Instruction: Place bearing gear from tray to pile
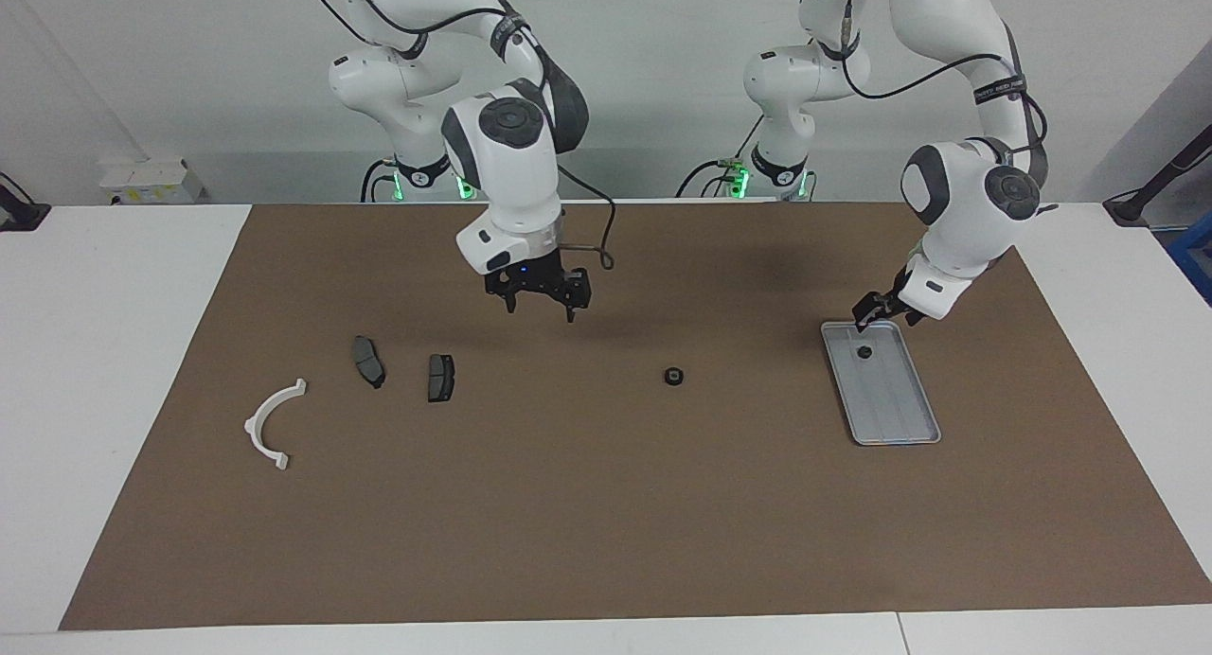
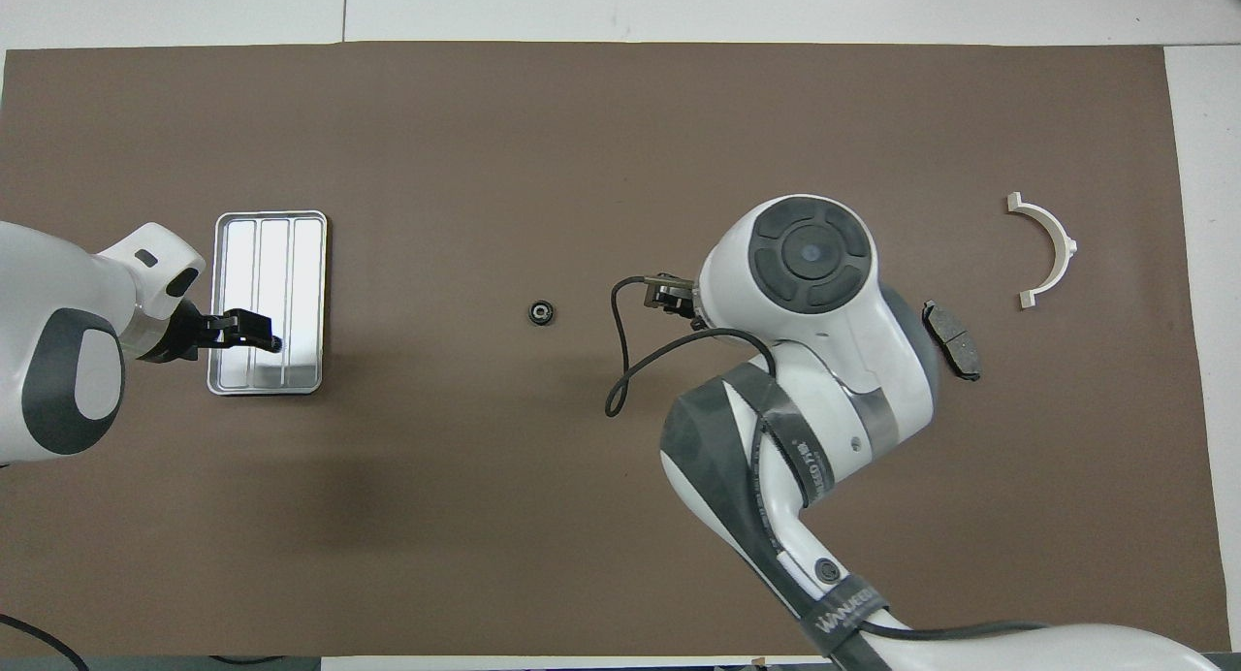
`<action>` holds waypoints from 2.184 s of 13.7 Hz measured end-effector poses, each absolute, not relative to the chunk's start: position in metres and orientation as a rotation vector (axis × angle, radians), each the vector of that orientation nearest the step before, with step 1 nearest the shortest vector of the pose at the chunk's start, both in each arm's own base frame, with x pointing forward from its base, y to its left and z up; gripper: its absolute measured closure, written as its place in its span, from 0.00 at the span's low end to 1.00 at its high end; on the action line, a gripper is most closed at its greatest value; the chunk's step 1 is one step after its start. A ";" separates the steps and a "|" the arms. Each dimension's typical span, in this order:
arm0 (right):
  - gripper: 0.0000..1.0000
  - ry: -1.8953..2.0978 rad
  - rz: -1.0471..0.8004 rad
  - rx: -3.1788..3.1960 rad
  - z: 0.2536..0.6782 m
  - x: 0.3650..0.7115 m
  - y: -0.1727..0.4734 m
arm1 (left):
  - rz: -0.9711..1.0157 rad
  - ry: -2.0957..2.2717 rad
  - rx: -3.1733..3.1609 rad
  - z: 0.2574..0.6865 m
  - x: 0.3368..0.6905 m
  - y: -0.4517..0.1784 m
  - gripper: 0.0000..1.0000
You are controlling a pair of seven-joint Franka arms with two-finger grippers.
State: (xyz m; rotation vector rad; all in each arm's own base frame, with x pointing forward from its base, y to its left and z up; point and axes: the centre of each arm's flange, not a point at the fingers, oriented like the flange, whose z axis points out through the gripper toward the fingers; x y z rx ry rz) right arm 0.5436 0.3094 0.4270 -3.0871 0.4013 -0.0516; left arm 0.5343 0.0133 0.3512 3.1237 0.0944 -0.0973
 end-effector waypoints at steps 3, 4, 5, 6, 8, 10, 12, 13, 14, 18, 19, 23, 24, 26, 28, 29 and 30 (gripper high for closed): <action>0.00 0.415 -0.039 -3.083 0.407 0.551 0.354 | -0.056 0.078 3.124 0.333 0.531 0.004 0.23; 0.00 0.429 -0.041 -3.088 0.397 0.551 0.372 | -0.045 0.079 3.123 0.327 0.532 0.003 0.38; 0.00 0.456 -0.049 -3.096 0.388 0.551 0.389 | -0.040 0.081 3.122 0.323 0.533 0.004 0.40; 0.09 0.492 -0.064 -3.106 0.376 0.552 0.408 | -0.037 0.086 3.122 0.317 0.535 0.004 0.40; 0.10 0.535 -0.073 -3.114 0.349 0.555 0.443 | -0.048 0.097 3.121 0.307 0.536 0.008 0.40; 0.09 0.540 -0.072 -3.124 0.329 0.561 0.461 | -0.055 0.101 3.120 0.300 0.536 0.008 0.40; 0.00 0.545 -0.073 -3.123 0.323 0.570 0.467 | -0.048 0.101 3.119 0.297 0.538 0.008 0.50; 0.00 0.548 -0.071 -3.124 0.323 0.573 0.469 | -0.046 0.102 3.119 0.297 0.538 0.008 0.50; 0.00 0.552 -0.071 -3.123 0.323 0.577 0.472 | -0.044 0.103 3.119 0.298 0.538 0.008 0.57; 0.00 0.544 -0.071 -3.122 0.310 0.577 0.493 | -0.076 0.112 3.117 0.300 0.538 0.005 0.76; 0.00 0.535 -0.064 -3.129 0.302 0.575 0.497 | -0.112 0.134 3.116 0.304 0.539 0.004 0.76; 0.00 0.508 -0.054 -3.160 0.277 0.569 0.506 | -0.208 0.160 3.112 0.358 0.556 0.000 0.76; 0.00 0.508 -0.055 -3.160 0.277 0.569 0.506 | -0.217 0.161 3.112 0.374 0.558 0.000 0.76; 0.00 0.509 -0.055 -3.160 0.278 0.570 0.506 | -0.220 0.173 3.110 0.395 0.559 -0.001 0.76; 0.20 0.511 -0.065 -3.153 0.282 0.572 0.506 | -0.210 0.208 3.109 0.401 0.558 -0.002 0.76; 0.31 0.514 -0.069 -3.149 0.284 0.573 0.505 | -0.211 0.219 3.108 0.400 0.558 -0.003 0.76; 0.44 0.517 -0.075 -3.147 0.286 0.575 0.505 | -0.212 0.226 3.108 0.400 0.558 -0.005 0.76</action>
